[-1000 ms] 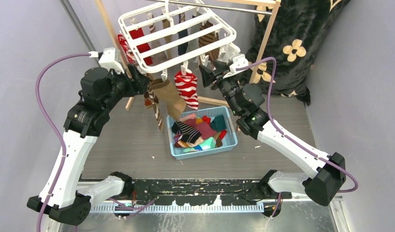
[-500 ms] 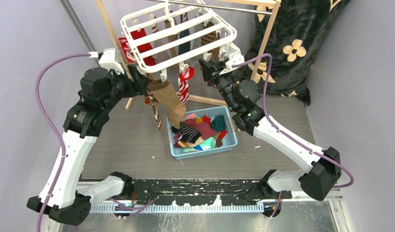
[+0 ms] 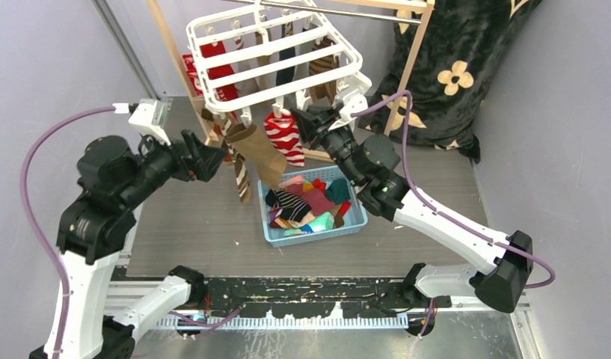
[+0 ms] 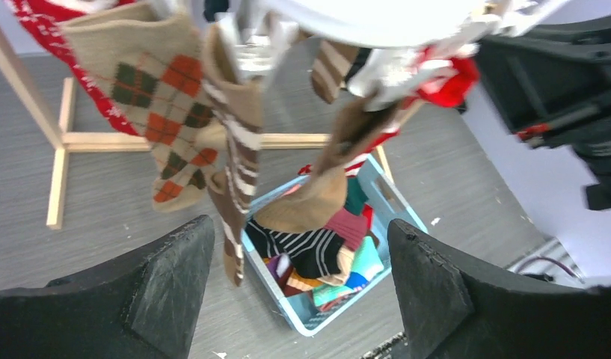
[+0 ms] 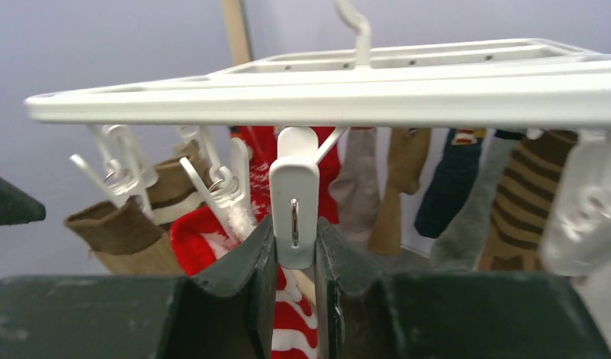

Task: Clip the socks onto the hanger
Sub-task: Open the clamp at the hanger.

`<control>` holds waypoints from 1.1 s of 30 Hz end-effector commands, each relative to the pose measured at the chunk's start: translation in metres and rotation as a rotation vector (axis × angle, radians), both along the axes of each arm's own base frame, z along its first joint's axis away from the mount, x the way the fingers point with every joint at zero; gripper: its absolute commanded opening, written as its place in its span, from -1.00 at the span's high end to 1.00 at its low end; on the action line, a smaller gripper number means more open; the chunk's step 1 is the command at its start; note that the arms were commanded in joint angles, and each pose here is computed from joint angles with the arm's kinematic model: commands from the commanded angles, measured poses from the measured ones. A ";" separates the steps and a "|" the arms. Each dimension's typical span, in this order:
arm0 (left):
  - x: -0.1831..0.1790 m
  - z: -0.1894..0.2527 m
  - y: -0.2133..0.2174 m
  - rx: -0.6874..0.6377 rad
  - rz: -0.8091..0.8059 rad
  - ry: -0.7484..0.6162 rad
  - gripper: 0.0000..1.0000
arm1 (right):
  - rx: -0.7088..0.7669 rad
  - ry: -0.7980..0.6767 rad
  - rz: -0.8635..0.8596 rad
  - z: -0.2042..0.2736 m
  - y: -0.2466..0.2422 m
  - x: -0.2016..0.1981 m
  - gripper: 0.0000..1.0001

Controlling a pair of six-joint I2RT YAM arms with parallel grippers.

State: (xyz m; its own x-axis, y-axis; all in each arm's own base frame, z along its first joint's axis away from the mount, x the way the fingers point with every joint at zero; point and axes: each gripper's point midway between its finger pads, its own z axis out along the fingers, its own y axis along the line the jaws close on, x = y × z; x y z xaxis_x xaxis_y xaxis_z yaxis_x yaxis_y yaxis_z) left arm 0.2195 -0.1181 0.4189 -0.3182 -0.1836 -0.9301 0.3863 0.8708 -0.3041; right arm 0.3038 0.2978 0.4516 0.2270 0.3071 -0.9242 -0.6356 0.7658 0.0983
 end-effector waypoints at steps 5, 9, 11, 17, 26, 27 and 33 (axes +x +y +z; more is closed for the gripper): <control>-0.060 0.036 -0.014 -0.087 -0.195 -0.114 -0.75 | -0.021 -0.037 0.056 0.018 0.048 -0.042 0.98; -0.069 0.047 -0.024 -0.139 -0.261 -0.118 -0.75 | -0.017 -0.033 0.059 0.021 0.058 -0.049 0.98; -0.068 0.053 -0.032 -0.162 -0.302 -0.123 -0.75 | -0.013 -0.030 0.062 0.023 0.063 -0.052 0.98; -0.040 0.068 -0.064 -0.252 -0.404 -0.069 -0.93 | -0.005 -0.015 0.079 0.022 0.078 -0.060 0.98; -0.008 0.108 -0.087 -0.364 -0.465 -0.141 -0.89 | 0.006 0.003 0.128 0.021 0.092 -0.070 0.98; -0.006 0.110 -0.089 -0.373 -0.469 -0.145 -0.87 | 0.009 0.006 0.132 0.021 0.093 -0.070 0.98; 0.006 0.110 -0.093 -0.391 -0.463 -0.139 -0.69 | 0.019 0.016 0.148 0.021 0.095 -0.073 0.98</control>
